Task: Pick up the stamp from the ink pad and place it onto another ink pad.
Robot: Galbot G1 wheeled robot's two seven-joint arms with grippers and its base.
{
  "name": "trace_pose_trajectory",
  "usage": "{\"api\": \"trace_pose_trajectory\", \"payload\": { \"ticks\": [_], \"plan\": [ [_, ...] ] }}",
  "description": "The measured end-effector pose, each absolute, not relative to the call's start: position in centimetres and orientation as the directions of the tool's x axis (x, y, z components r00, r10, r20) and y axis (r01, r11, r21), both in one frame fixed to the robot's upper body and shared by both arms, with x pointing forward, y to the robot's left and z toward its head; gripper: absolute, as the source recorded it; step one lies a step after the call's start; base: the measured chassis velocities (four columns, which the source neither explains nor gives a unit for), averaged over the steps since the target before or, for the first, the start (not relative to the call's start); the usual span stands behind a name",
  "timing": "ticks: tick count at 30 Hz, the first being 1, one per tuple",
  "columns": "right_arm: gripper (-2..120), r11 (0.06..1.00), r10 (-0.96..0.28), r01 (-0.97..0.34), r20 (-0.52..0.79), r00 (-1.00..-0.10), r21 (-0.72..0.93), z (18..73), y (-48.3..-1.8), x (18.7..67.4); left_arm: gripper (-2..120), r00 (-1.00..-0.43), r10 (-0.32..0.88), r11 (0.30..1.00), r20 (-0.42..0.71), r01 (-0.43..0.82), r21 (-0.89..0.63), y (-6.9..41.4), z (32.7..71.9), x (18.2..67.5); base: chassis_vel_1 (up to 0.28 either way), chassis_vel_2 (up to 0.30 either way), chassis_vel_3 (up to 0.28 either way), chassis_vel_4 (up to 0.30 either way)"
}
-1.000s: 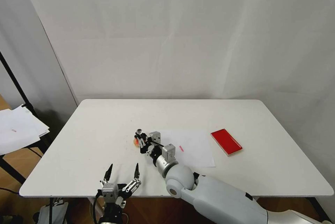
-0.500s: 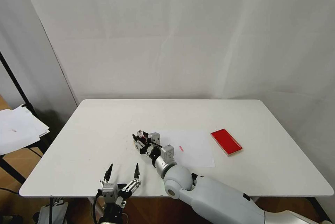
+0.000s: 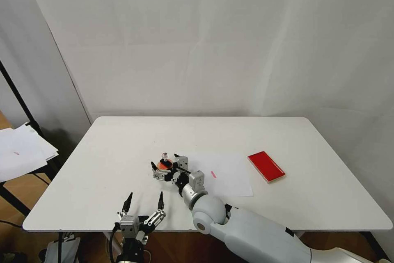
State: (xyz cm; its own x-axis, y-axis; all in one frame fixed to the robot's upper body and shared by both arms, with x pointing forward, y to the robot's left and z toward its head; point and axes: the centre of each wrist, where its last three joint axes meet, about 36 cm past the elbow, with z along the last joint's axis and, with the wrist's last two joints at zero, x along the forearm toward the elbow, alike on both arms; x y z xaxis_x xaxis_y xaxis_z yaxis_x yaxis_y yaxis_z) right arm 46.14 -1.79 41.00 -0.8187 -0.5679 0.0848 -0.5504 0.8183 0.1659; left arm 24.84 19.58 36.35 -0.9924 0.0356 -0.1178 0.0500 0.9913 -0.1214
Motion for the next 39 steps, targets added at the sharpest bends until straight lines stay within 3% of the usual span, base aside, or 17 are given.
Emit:
{"api": "trace_pose_trajectory", "payload": {
  "ticks": [5, 9, 10, 14, 19, 21, 28, 39],
  "plan": [
    [100, 0.851, -0.516, -0.504, 0.053, -0.855, 0.151, 44.2, -5.6, 46.0, 102, -0.992, 0.036, 0.991, -0.118, 0.050, -0.122, 19.6, 36.3, 24.8, 0.000, 0.000, 0.000, 0.000],
    [100, 0.920, -0.388, -0.387, 0.003, -0.922, 0.066, 47.1, -12.7, 44.3, 102, -0.992, 0.036, 0.991, -0.118, 0.050, -0.121, 19.6, 36.3, 24.8, 0.000, 0.000, 0.000, 0.000],
    [100, 0.920, -0.388, -0.387, 0.003, -0.922, 0.066, 47.1, -12.7, 44.3, 102, -0.992, 0.036, 0.991, -0.118, 0.050, -0.121, 19.6, 36.3, 24.8, 0.000, 0.000, 0.000, 0.000],
    [100, 0.964, -0.265, -0.264, -0.027, -0.964, -0.038, 47.3, -19.5, 39.8, 102, -0.992, 0.036, 0.991, -0.118, 0.050, -0.122, 19.6, 36.3, 24.8, 0.000, 0.000, 0.000, 0.000],
    [100, 0.984, -0.161, -0.157, -0.033, -0.986, -0.088, 47.1, -23.6, 36.3, 102, -0.992, 0.036, 0.991, -0.118, 0.050, -0.122, 19.6, 36.3, 24.8, 0.000, 0.000, 0.000, 0.000],
    [100, 0.988, -0.104, -0.100, -0.025, -0.994, -0.114, 45.8, -25.4, 32.1, 102, -0.992, 0.036, 0.991, -0.118, 0.050, -0.122, 19.6, 36.3, 24.8, 0.000, 0.000, 0.000, 0.000],
    [100, 0.997, 0.004, 0.002, 0.030, -1.000, -0.073, 42.6, -23.9, 24.6, 102, -0.992, 0.036, 0.991, -0.118, 0.050, -0.121, 19.6, 36.3, 24.8, 0.000, 0.000, 0.000, 0.000],
    [100, 0.999, 0.028, 0.027, 0.012, -1.000, -0.038, 40.7, -21.1, 23.4, 102, -0.992, 0.036, 0.991, -0.118, 0.050, -0.121, 19.6, 36.3, 24.8, 0.000, 0.000, 0.000, 0.000]
  ]
}}
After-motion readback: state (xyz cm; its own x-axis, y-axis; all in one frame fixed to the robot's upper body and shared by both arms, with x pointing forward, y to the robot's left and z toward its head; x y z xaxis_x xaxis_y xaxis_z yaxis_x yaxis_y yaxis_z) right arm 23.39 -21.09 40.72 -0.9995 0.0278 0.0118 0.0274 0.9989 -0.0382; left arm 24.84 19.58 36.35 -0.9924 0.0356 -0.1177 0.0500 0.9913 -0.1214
